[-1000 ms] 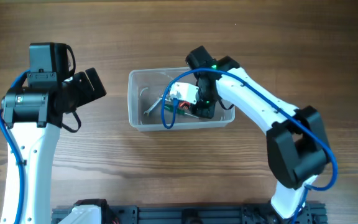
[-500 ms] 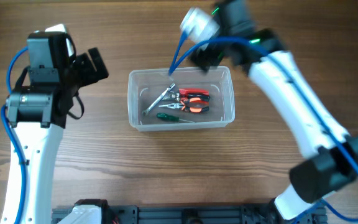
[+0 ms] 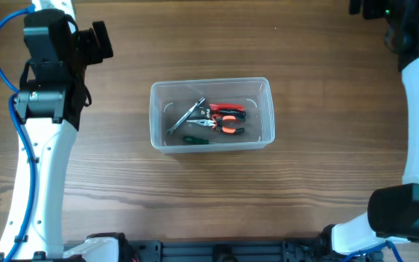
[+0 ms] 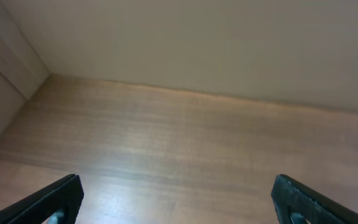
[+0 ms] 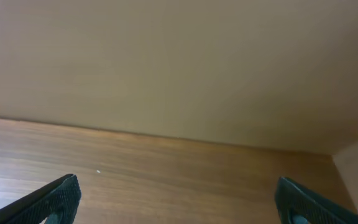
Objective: Pack container
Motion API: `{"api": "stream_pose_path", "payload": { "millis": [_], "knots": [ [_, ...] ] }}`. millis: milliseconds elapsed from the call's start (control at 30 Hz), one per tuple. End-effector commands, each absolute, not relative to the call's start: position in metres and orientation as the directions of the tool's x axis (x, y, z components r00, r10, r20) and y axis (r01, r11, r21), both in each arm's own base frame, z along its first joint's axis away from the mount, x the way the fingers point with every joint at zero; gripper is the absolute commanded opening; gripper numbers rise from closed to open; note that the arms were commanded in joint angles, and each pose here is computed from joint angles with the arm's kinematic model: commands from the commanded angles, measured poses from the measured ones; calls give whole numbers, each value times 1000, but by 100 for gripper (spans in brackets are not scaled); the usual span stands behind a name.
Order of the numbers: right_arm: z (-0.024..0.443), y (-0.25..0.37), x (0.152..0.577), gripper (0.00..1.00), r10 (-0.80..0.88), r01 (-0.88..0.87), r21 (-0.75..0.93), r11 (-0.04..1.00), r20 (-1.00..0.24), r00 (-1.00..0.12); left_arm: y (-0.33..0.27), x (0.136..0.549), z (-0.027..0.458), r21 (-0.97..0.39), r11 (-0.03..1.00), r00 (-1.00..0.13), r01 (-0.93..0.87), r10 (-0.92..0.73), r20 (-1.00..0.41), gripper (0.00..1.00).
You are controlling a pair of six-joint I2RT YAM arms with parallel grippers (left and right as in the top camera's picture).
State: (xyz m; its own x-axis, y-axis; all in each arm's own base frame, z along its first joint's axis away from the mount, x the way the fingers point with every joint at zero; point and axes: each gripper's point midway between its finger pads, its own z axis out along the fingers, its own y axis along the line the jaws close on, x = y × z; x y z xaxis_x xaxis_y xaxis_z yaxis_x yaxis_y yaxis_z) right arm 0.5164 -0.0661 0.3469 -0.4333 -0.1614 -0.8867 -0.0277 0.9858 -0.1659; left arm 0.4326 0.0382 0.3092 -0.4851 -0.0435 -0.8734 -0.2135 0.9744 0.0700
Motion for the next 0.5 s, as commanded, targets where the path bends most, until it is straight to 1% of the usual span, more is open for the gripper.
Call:
{"api": "stream_pose_path", "payload": {
  "millis": [0,100,167,267,333,400,467],
  "knots": [
    [343,-75,508,100,-128,2,-145,989,-879,-460,26,408,323,144,976,-506,-164,42,-861,100],
    [349,-77,492,100,-131,7,-152,988,-876,-463,16,378,332,108,980,-476,-170,14,-879,100],
    [347,-74,475,100,-176,-11,-193,981,-869,-462,13,353,334,100,983,-448,-157,19,-894,100],
    [341,-66,440,100,-181,-4,-198,980,-887,-424,15,313,329,62,984,-382,-169,-8,-924,100],
    [325,-59,402,100,-172,0,-190,982,-890,-423,18,285,318,15,983,-337,-183,-49,-940,100],
    [314,-53,372,100,-104,31,-126,992,-913,-393,19,263,303,-15,982,-312,-188,-74,-947,100],
    [289,-45,339,100,-42,41,-65,997,-909,-415,21,245,284,-21,982,-293,-189,-77,-953,100]
  ]
}}
